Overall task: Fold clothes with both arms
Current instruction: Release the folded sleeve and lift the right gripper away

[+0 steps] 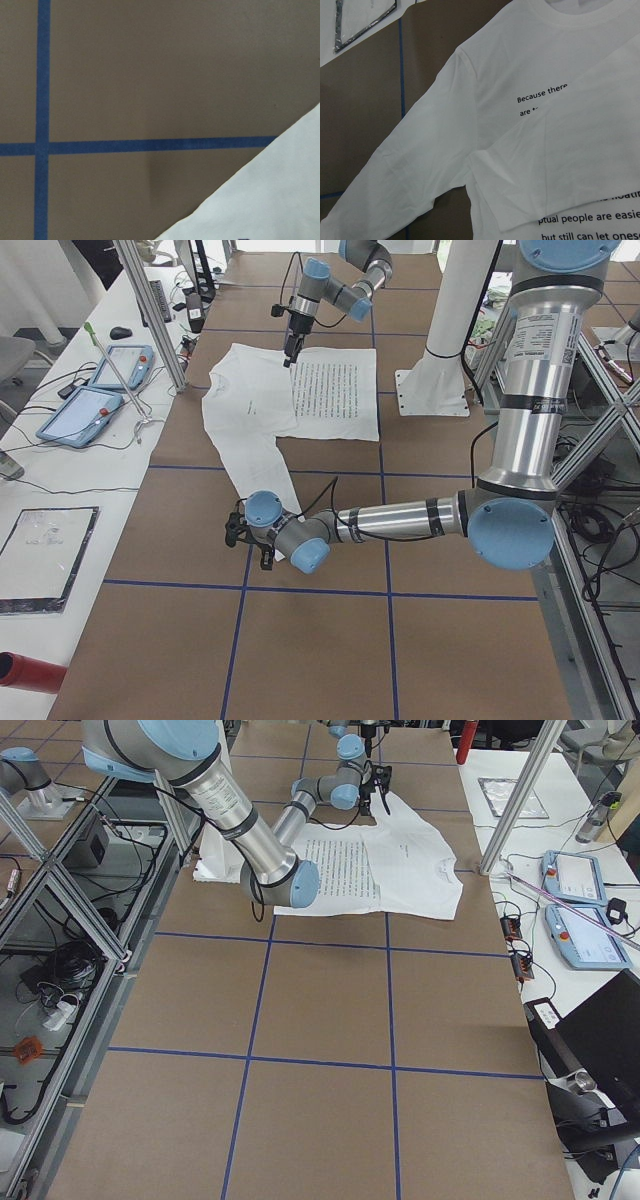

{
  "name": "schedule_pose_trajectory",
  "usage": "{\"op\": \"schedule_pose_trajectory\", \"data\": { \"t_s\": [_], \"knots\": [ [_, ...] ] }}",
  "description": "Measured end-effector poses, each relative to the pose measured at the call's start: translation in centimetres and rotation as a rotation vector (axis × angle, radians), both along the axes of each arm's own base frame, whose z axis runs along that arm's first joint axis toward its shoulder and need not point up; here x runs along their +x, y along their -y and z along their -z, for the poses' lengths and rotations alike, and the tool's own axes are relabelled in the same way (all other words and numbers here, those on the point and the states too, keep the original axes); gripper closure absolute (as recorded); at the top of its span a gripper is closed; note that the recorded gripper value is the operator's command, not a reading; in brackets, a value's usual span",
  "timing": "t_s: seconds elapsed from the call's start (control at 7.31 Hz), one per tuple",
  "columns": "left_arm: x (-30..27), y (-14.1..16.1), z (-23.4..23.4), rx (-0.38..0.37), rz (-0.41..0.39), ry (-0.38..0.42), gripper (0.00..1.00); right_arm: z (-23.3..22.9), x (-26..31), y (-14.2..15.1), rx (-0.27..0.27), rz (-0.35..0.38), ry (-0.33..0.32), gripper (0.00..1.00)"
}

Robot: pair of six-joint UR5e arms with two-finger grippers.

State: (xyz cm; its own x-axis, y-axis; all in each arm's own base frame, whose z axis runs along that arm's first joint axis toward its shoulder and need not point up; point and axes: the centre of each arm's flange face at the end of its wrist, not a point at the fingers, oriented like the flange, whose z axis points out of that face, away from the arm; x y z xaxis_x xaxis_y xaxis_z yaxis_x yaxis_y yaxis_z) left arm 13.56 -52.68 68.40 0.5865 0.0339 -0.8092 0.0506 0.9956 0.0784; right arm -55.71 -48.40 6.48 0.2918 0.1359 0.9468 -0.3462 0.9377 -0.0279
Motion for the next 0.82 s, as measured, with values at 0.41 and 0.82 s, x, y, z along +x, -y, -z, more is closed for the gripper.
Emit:
{"op": "schedule_pose_trajectory", "data": {
  "t_s": [0.41, 0.82],
  "knots": [
    [1.5, -0.5, -1.0, -0.018, -0.026, 0.010, 0.25, -1.5, 0.0, 0.1, 0.010, 0.008, -0.023, 0.02],
    [2.6, -0.9, -1.3, -0.023, -0.048, 0.015, 0.33, -2.3, -0.1, 0.0, 0.007, 0.011, -0.030, 0.02]
  ]
}}
